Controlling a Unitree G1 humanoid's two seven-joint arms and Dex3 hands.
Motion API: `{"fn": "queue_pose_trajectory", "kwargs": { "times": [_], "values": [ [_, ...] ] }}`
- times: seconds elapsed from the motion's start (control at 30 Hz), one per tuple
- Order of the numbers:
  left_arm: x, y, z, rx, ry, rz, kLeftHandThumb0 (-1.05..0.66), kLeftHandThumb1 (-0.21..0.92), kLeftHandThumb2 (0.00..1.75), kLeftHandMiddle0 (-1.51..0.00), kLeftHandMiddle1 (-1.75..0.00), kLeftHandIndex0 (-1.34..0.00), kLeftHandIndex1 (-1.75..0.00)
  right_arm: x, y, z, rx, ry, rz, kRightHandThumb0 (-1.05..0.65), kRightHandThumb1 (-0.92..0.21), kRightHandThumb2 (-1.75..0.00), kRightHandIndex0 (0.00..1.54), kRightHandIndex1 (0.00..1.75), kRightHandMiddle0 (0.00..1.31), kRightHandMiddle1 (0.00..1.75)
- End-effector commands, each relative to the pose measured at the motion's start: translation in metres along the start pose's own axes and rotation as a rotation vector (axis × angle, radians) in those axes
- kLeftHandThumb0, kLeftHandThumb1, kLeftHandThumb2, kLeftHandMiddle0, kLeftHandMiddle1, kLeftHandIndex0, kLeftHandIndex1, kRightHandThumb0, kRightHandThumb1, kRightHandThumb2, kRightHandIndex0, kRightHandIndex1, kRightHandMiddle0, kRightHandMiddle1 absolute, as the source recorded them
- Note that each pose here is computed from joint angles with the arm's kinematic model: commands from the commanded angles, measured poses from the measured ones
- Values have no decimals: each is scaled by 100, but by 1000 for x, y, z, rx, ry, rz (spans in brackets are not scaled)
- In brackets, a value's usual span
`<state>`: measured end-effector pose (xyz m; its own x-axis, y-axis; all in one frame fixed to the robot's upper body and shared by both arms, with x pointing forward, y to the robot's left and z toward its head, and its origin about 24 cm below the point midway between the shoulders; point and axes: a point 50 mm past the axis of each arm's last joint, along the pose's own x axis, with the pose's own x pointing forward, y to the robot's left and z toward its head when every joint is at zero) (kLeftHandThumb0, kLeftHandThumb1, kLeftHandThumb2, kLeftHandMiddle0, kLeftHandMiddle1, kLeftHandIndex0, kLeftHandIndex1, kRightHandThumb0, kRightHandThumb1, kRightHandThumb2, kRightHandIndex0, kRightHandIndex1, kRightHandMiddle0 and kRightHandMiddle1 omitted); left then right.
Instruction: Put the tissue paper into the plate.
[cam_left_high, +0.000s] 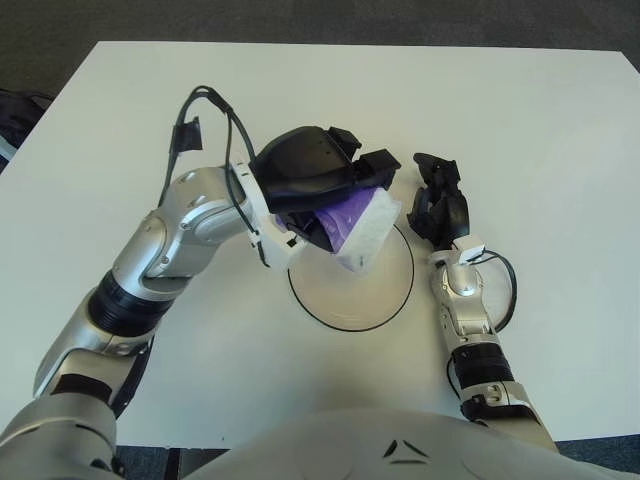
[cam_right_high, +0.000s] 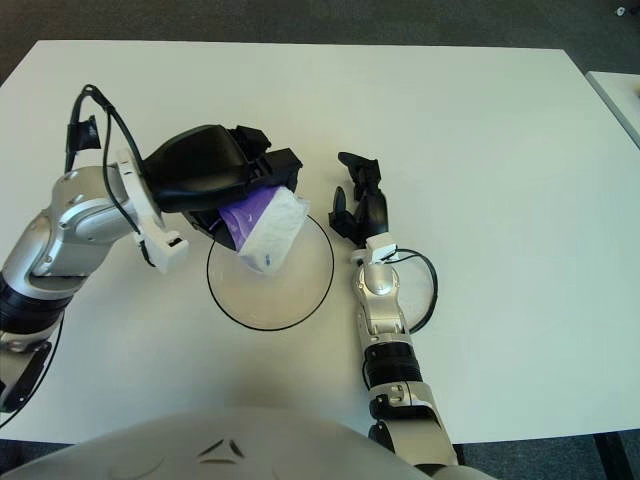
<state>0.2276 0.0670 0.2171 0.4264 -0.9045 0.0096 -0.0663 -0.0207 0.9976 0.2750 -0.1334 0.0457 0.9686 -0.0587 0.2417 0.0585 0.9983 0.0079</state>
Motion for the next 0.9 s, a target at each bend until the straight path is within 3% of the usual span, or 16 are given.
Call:
{"fn": "queue_pose_trajectory", "kwargs": {
  "times": [0.0,0.3,0.77,0.87],
  "values": [
    [8,-9,19,-24,-69,-16,-46,35,127,-124,-175,-58,-175,-62,-13,-74,-64,416,-28,-59,-92,-85,26,43,0,104],
    [32,-25,28,-169,-99,56,-47,34,129,-125,-175,-59,-175,-59,-8,-66,-58,413,-30,-60,-92,-90,24,44,0,101],
    [38,-34,28,-431,-86,168,-46,36,126,-121,-175,-57,-175,-57,-2,-52,-82,460,-55,-58,-92,-91,19,43,0,95],
    [29,-35,25,-455,-83,172,-45,37,124,-120,-175,-56,-175,-58,-2,-50,-81,464,-61,-57,-92,-91,19,43,0,94]
  ]
}}
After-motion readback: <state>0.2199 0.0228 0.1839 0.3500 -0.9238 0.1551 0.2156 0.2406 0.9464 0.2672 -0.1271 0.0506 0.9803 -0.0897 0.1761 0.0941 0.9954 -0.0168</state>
